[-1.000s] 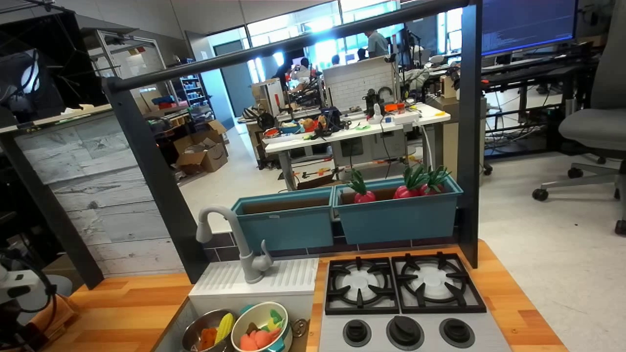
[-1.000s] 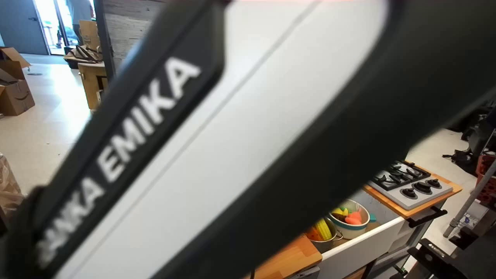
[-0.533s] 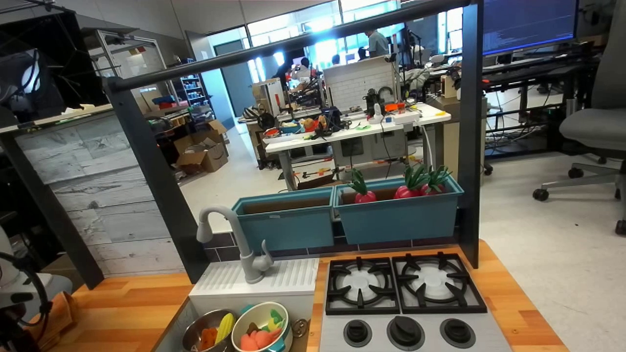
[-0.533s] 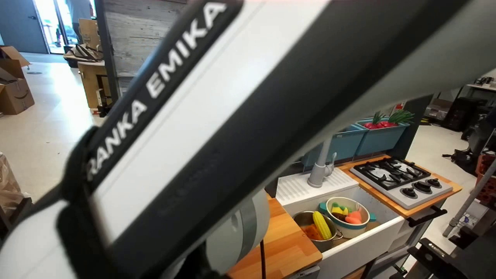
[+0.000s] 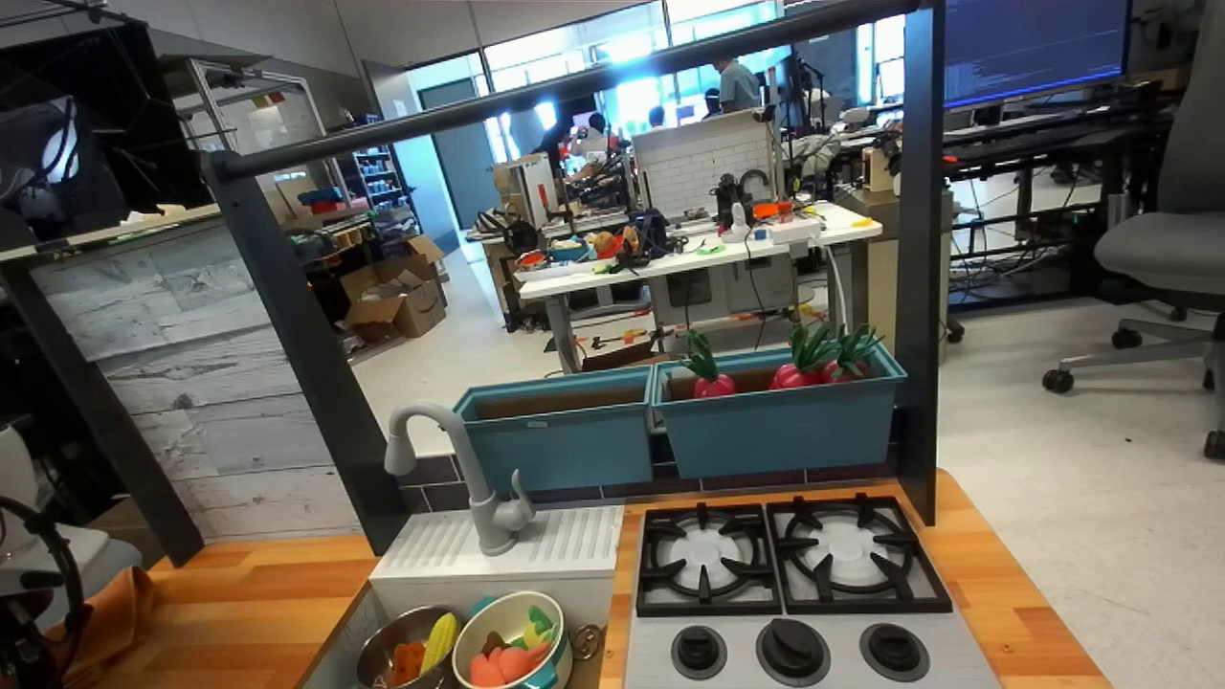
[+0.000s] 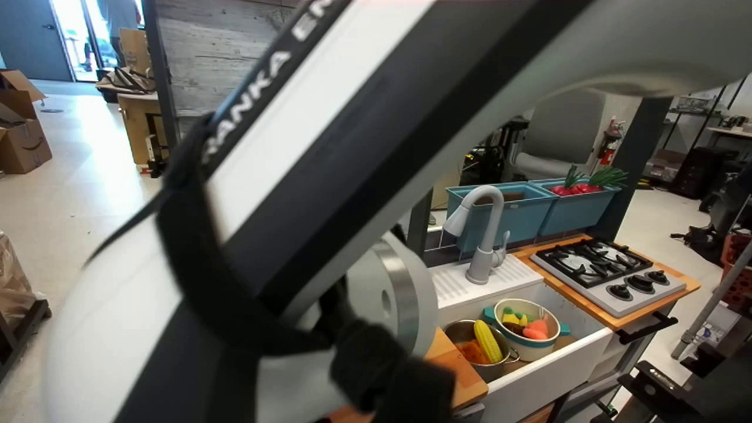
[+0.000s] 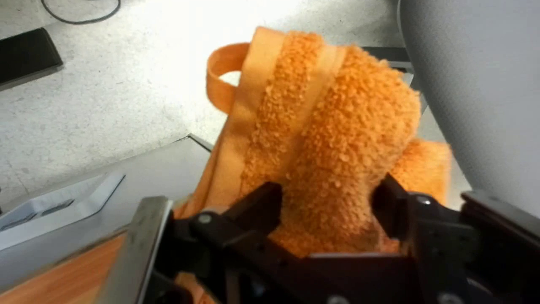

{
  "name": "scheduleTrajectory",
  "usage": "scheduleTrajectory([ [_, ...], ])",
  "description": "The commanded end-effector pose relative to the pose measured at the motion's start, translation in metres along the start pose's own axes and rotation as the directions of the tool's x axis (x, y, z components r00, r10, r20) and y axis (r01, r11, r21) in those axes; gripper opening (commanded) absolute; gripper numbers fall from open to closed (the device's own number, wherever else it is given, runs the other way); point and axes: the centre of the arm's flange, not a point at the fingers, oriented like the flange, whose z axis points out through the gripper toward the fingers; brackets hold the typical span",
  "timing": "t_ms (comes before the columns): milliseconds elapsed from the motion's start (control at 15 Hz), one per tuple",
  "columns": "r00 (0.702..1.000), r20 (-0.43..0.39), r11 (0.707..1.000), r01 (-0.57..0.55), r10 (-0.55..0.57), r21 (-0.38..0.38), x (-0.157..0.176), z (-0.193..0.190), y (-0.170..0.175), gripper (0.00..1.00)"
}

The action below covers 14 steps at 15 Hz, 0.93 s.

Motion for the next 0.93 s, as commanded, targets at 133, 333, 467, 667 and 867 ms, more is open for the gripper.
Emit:
scheduleTrajectory([
  [133,0.987,-0.102,0.988,-0.13,0.122,-0.079,0.053,-0.072,0.107,0.1],
  [333,0.977,-0.089,0.97,-0.204,0.194,-0.129,0.088,-0.098,0.175,0.03],
  [467,0.972,-0.066,0.96,-0.232,0.225,-0.154,0.102,-0.103,0.212,0.02],
  [667,0.981,-0.013,0.963,-0.192,0.193,-0.187,0.11,-0.084,0.23,0.06],
  [867,0.995,0.038,0.976,-0.079,0.089,-0.202,0.105,-0.05,0.211,0.05],
])
